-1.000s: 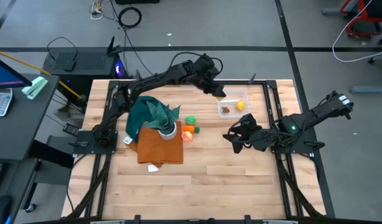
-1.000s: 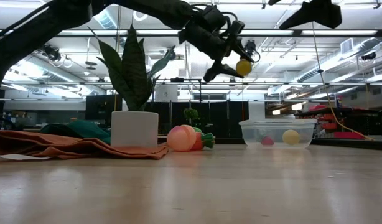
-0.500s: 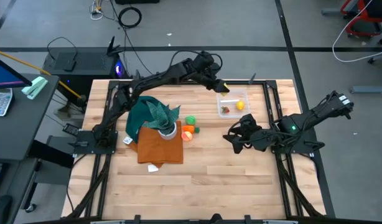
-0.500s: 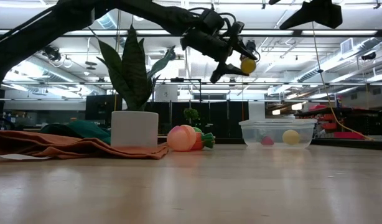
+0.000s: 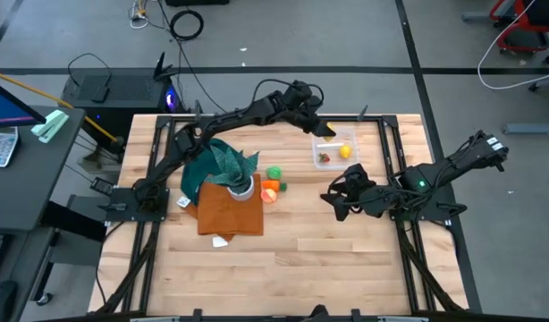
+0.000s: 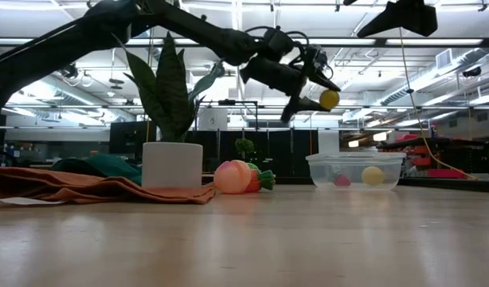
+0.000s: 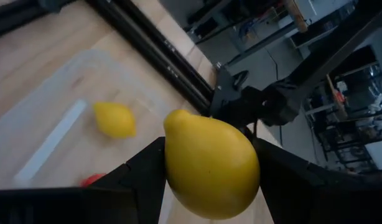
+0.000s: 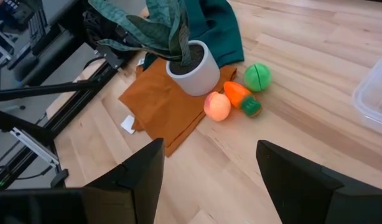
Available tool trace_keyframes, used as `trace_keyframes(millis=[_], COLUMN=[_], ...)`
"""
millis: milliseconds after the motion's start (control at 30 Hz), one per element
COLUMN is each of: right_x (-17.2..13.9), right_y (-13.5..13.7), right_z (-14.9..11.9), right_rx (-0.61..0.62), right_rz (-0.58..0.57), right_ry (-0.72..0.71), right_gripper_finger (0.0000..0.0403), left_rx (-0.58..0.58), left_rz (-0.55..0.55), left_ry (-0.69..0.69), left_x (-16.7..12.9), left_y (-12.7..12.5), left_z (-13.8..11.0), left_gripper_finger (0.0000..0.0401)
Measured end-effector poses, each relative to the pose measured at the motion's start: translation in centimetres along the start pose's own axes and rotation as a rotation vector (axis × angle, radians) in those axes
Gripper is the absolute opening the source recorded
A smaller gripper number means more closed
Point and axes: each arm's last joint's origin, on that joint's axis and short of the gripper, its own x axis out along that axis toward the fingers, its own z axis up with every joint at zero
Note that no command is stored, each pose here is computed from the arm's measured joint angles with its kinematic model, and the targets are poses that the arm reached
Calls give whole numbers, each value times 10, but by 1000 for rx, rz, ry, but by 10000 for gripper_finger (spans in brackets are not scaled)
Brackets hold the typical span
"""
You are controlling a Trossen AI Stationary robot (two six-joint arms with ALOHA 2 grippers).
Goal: Pick and placing Produce into tupperware
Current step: Put the lemon into the transparent bin
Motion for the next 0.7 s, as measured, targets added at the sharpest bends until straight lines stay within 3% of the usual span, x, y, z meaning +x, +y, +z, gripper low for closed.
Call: trace_keyframes(millis=[167,533,700], right_x=[0,0,0], right_y=[0,0,1], right_z=[0,0,0], right_rx=[-12,-1,8], right_rz=[-2,0,7], right_ry=[-2,-3,-6], right_gripper_finger=[219,219,219], left_rx=[113,216,361], left_rz=[5,68,97], left_ry=[-9,7,-2], left_x=[7,17,19], left_y=[3,19,17], left_z=[-3,-11,-13], left_gripper_finger=[219,219,219])
